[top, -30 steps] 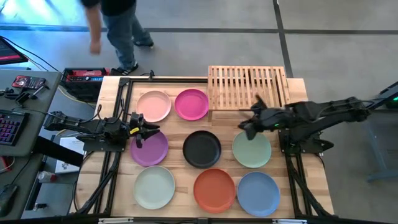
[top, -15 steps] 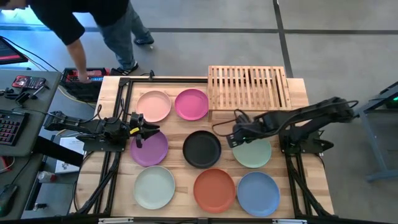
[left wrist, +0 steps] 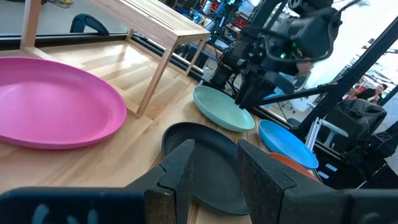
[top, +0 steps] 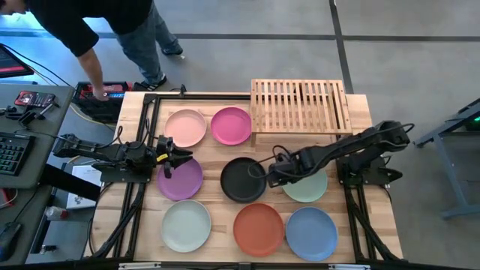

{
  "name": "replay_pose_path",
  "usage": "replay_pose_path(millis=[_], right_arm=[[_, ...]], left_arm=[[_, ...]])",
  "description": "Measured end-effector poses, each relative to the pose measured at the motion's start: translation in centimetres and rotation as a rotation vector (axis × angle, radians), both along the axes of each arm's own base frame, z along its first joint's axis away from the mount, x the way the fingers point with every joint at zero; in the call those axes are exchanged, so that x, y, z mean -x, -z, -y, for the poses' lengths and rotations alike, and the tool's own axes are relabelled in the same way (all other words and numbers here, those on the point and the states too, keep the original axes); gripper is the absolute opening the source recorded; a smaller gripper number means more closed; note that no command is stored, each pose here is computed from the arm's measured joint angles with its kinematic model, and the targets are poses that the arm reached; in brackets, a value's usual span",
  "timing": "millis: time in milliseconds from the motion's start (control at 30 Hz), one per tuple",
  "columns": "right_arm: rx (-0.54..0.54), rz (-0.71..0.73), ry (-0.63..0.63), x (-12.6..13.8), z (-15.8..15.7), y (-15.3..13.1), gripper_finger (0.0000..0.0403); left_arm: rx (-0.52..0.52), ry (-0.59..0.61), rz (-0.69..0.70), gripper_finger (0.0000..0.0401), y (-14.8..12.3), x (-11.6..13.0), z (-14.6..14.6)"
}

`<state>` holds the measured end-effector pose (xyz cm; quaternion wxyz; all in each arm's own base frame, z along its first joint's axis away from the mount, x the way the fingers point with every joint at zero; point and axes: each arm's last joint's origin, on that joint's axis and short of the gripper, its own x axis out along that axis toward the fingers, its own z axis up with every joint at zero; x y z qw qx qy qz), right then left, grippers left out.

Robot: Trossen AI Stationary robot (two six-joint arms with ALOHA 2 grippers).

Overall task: Place and stack plates onto a shelf
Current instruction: Put the middle right green plate on the shelf

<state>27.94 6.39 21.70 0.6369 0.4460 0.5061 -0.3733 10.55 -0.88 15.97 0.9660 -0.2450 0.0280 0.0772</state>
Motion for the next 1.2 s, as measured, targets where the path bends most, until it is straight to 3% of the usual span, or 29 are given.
replay_pose_path(millis=[900,1200], right_arm=[[0.08,-0.15,-0.011,-2.3,-0.6,6.0,0.0103],[0.094,-0.163,-0.012,-2.3,-0.7,6.4,0.0095]], left_arm=[[0.0,0.0,0.0,0.0108,0.0,0.0,0.0],[0.0,0.0,0.0,0.0108,0.0,0.0,0.0]])
